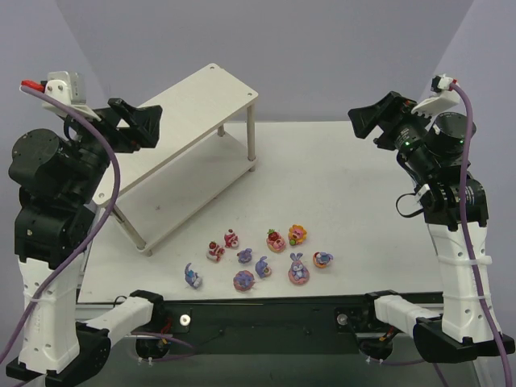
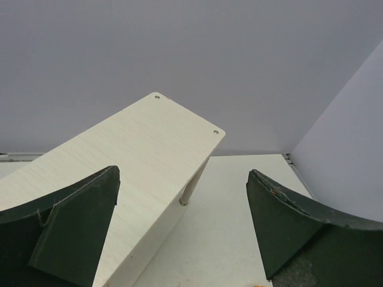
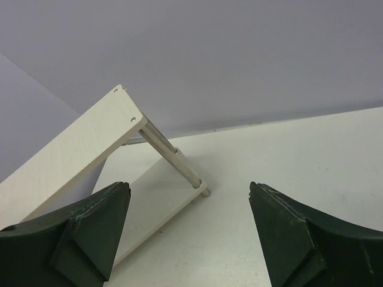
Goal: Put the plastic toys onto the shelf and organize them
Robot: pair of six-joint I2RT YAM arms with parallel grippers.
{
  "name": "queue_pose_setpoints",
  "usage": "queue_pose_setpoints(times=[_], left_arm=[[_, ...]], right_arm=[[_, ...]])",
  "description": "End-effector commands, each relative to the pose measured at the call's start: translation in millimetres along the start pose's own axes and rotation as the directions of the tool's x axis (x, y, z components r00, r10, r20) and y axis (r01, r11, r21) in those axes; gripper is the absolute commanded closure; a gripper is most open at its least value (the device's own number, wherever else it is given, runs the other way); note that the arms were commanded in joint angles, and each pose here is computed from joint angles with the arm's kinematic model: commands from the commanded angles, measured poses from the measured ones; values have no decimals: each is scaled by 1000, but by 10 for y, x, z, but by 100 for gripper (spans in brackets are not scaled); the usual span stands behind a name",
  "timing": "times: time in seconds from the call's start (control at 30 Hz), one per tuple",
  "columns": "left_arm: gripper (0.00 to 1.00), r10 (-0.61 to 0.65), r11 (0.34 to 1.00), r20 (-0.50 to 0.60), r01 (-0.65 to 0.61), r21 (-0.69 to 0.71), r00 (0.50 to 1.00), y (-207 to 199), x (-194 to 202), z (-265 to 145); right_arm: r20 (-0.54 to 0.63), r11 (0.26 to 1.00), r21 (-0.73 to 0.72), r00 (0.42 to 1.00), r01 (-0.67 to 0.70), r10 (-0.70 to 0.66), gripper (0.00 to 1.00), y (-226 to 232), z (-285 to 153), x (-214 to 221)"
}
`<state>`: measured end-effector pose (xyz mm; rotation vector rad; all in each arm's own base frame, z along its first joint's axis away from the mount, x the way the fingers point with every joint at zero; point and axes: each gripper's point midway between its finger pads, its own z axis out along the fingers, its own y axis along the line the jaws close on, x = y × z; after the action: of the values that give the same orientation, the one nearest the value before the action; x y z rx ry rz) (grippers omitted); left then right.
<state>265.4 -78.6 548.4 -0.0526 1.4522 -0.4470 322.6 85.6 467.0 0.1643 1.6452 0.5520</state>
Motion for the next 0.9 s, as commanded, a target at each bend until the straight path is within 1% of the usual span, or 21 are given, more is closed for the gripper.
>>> queue_pose_setpoints(times=[0.0, 0.07, 0.2, 0.23, 0.3, 0.33, 0.43, 0.47, 0.5, 0.53, 0.57, 0.6, 0.63, 0.67, 0.7, 0.77, 0.87], left_arm=[[3, 9, 999, 107, -14, 45, 994, -92, -256, -109], [3, 10, 998, 90, -16, 64, 996, -119, -209, -102], [3, 9, 999, 34, -11, 47, 999, -81, -86, -40], [3, 5, 999, -6, -5, 38, 1000, -60, 12, 4], [2, -2, 999, -48, 4, 50, 999, -82, 96, 45], [3, -16, 999, -102, 21, 43, 995, -63, 237, 101], [3, -50, 995, -215, 68, 79, 975, -124, 530, 151], [3, -58, 993, -243, 81, 87, 968, -136, 614, 149], [3, -71, 991, -289, 101, 90, 955, -128, 784, 155], [3, -89, 989, -304, 121, 88, 949, -134, 844, 96], [3, -101, 987, -317, 134, 84, 943, -124, 909, 66], [3, -124, 986, -356, 155, 60, 926, -73, 1109, 57], [3, -147, 982, -336, 179, 64, 930, -96, 1074, -21], [3, -149, 981, -339, 183, 70, 929, -98, 1110, -41], [3, -152, 980, -345, 188, 72, 926, -95, 1153, -55], [3, -152, 972, -365, 207, 115, 918, -165, 1227, -82], [3, -145, 952, -399, 238, 193, 906, -296, 1318, -62]], right_arm=[[14, 1000, -15, 1000, -15, 16, 16, 39, -12, -52], [-1, 1000, -10, 1000, -16, 16, 16, 26, -8, -17], [-85, 999, 45, 996, -29, 33, 16, -98, -8, 204], [-106, 997, 68, 994, -32, 39, 16, -159, -1, 280], [-148, 995, 98, 988, -23, 38, 16, -240, -45, 430], [-165, 991, 134, 985, -20, 42, 16, -331, -50, 527], [-247, 970, 242, 967, -1, 62, 16, -560, -168, 809], [-314, 956, 291, 946, 22, 74, 16, -681, -260, 1001], [-356, 954, 297, 931, 33, 79, 16, -714, -306, 1116], [-400, 954, 294, 914, 51, 75, 16, -742, -355, 1232], [-471, 949, 311, 876, 56, 103, 17, -804, -441, 1471], [-498, 945, 322, 859, 59, 116, 17, -838, -511, 1583], [-525, 942, 330, 841, 62, 129, 17, -866, -568, 1693], [-551, 940, 336, 822, 64, 141, 17, -889, -638, 1797], [-593, 942, 328, 791, 67, 150, 17, -906, -722, 1993], [-629, 941, 330, 760, 69, 165, 17, -913, -830, 2178], [-687, 934, 339, 708, 113, 163, 17, -934, -1021, 2456]])
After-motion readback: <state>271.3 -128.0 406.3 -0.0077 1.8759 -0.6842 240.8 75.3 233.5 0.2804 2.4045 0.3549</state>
